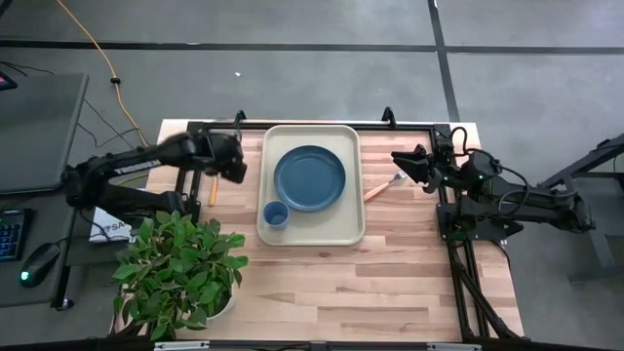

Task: Pick and place plate/cup/fork/spoon on tray
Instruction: Put the brown spoon on the white tray to the top of the blue plate

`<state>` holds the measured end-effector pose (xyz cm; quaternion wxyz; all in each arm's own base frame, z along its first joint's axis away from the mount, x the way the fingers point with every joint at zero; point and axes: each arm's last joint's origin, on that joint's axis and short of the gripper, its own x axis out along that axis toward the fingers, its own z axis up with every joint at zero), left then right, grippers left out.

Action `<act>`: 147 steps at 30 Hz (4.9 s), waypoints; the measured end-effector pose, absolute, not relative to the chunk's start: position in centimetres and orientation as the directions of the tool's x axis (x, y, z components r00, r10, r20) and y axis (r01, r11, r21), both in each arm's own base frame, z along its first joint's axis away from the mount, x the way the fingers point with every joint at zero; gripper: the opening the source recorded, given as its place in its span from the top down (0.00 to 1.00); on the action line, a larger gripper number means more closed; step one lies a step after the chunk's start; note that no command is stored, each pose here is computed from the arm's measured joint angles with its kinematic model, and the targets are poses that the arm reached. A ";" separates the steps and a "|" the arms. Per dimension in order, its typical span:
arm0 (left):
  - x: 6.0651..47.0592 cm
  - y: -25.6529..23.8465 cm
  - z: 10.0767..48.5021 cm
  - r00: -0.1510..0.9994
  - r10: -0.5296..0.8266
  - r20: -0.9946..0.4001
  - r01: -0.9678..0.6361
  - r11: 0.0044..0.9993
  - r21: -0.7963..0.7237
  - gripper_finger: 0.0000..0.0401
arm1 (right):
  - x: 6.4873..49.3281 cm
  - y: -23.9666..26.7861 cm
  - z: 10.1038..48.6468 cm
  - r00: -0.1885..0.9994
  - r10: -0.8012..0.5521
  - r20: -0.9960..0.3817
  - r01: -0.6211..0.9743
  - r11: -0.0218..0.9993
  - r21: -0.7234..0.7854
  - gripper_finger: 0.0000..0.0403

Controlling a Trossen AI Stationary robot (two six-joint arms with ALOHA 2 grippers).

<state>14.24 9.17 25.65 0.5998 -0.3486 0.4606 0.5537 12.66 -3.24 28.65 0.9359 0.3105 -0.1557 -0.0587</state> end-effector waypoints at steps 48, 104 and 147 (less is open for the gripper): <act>11.2 10.7 15.9 0.031 0.377 -0.926 -0.999 -0.025 -0.043 0.98 | 12.7 -3.3 28.4 0.951 -0.210 0.225 0.019 0.769 0.639 0.60; 31.9 6.8 34.3 0.963 0.147 -0.227 -0.262 0.723 -0.640 1.00 | 21.3 -4.8 29.5 0.963 -0.028 0.268 -0.156 0.753 0.639 0.60; 30.4 8.4 35.7 0.960 0.215 -0.182 -0.281 0.734 -0.618 0.70 | 21.7 -4.9 32.7 0.983 -0.057 0.172 -0.067 0.768 0.637 0.99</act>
